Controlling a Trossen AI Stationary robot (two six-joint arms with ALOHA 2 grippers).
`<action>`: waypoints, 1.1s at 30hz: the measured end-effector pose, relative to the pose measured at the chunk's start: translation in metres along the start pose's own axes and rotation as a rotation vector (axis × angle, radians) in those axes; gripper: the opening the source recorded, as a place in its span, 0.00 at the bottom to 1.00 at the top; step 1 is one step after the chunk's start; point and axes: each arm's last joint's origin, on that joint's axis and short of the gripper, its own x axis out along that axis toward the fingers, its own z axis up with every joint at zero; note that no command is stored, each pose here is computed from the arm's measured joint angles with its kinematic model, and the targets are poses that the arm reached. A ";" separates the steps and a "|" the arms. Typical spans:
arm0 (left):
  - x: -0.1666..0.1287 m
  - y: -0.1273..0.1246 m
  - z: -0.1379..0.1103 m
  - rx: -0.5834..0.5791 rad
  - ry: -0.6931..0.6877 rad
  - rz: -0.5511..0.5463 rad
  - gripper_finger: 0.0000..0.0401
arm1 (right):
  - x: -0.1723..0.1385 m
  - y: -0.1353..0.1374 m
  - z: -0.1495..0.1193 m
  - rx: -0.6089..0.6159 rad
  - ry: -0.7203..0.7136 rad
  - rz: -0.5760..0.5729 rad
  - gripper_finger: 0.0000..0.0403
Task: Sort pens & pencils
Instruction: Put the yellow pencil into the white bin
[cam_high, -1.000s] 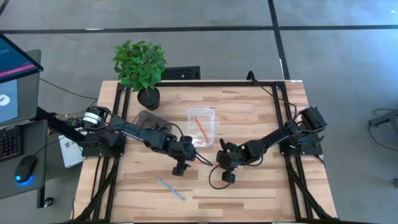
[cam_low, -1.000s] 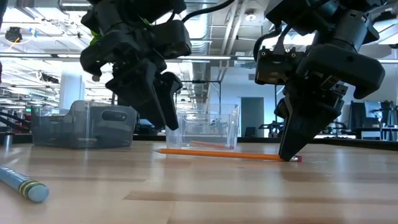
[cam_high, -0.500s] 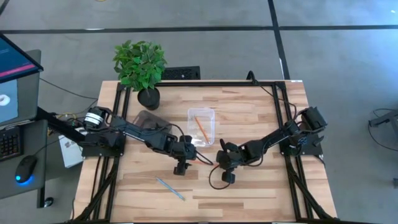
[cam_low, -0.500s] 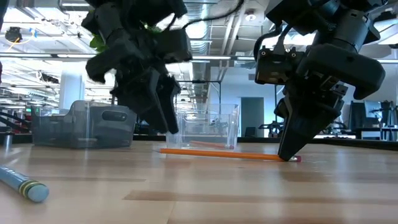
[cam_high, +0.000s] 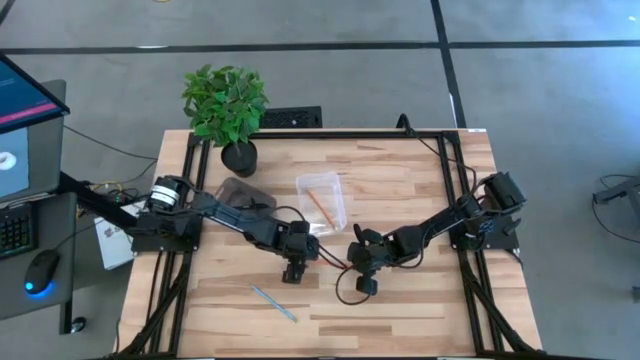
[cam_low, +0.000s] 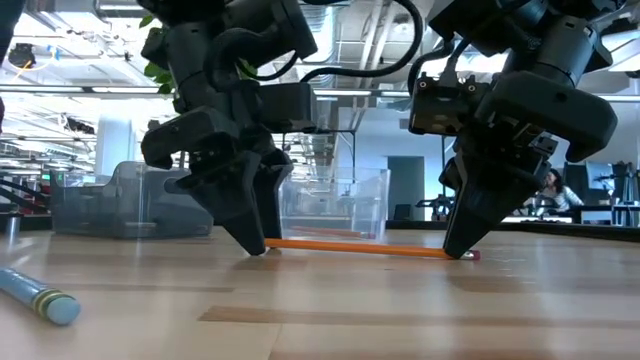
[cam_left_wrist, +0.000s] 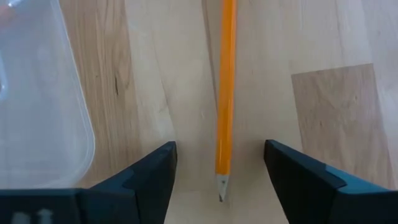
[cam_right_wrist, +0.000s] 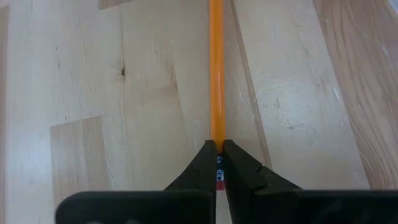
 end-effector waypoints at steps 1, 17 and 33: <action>0.000 0.000 0.000 0.001 0.001 0.004 0.58 | 0.000 0.000 0.000 0.000 0.000 0.000 0.09; 0.000 -0.002 0.005 0.040 0.014 0.012 0.12 | 0.000 0.000 0.000 0.000 -0.001 -0.002 0.08; -0.002 -0.004 0.006 0.045 0.022 0.016 0.02 | -0.010 0.001 0.005 -0.036 -0.047 -0.005 0.16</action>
